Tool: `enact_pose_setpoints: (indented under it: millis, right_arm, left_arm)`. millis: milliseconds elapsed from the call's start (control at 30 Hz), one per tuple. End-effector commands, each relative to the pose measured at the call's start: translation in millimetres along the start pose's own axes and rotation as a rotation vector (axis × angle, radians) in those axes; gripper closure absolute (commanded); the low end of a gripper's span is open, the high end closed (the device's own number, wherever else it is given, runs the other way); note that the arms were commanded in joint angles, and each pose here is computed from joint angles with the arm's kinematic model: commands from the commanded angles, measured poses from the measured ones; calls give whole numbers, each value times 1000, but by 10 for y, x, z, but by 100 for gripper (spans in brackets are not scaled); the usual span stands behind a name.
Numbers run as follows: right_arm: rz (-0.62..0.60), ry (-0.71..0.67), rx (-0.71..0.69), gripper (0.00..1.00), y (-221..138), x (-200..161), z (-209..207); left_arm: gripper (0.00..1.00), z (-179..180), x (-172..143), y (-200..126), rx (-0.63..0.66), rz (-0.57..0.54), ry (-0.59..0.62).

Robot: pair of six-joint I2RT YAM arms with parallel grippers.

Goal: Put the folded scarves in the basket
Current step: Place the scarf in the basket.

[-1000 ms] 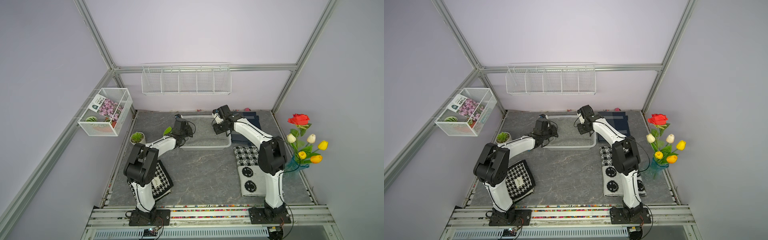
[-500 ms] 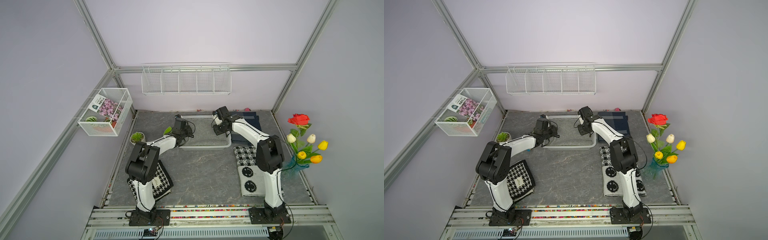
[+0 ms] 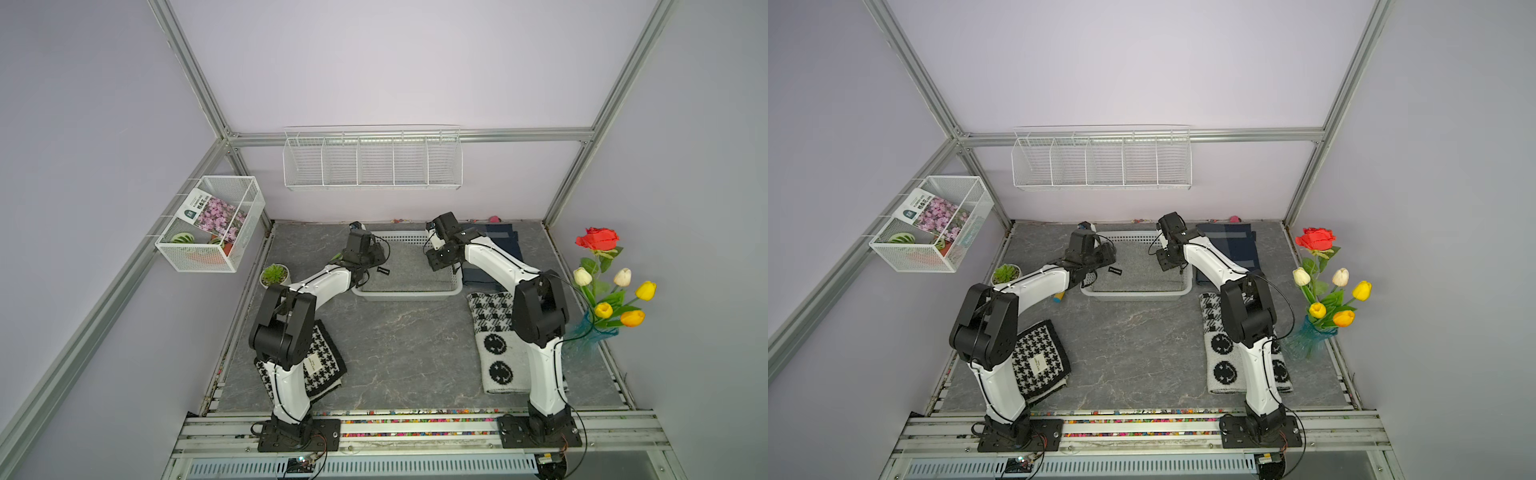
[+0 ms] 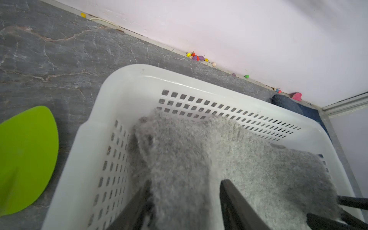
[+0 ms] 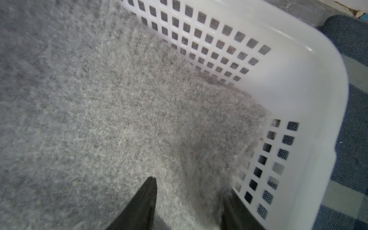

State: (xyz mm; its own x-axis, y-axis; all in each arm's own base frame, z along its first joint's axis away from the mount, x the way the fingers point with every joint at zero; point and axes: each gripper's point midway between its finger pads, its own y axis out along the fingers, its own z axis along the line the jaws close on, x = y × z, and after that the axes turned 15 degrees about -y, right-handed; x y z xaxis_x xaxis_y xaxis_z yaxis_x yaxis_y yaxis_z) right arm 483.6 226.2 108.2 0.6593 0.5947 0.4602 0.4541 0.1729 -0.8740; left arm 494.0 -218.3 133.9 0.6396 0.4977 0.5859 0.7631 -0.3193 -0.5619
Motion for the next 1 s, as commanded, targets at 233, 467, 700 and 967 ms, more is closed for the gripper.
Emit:
enact_pose_setpoints:
  millis: [233,467,700,967]
  right_arm:
    - [-144,5,-63,45,-625,172,-124]
    - [-195,4,53,47,-403,378,132]
    - [-83,8,-58,52,150,293,-57]
    - [23,-83,-210,52,431,121,-304]
  left_arm:
    - [38,-165,393,-382,6,-103,76]
    - [38,-562,221,-373,-205,-14,26]
    - [41,-455,-44,101,-216,65,17]
    - [42,-191,-213,509,-143,98,29]
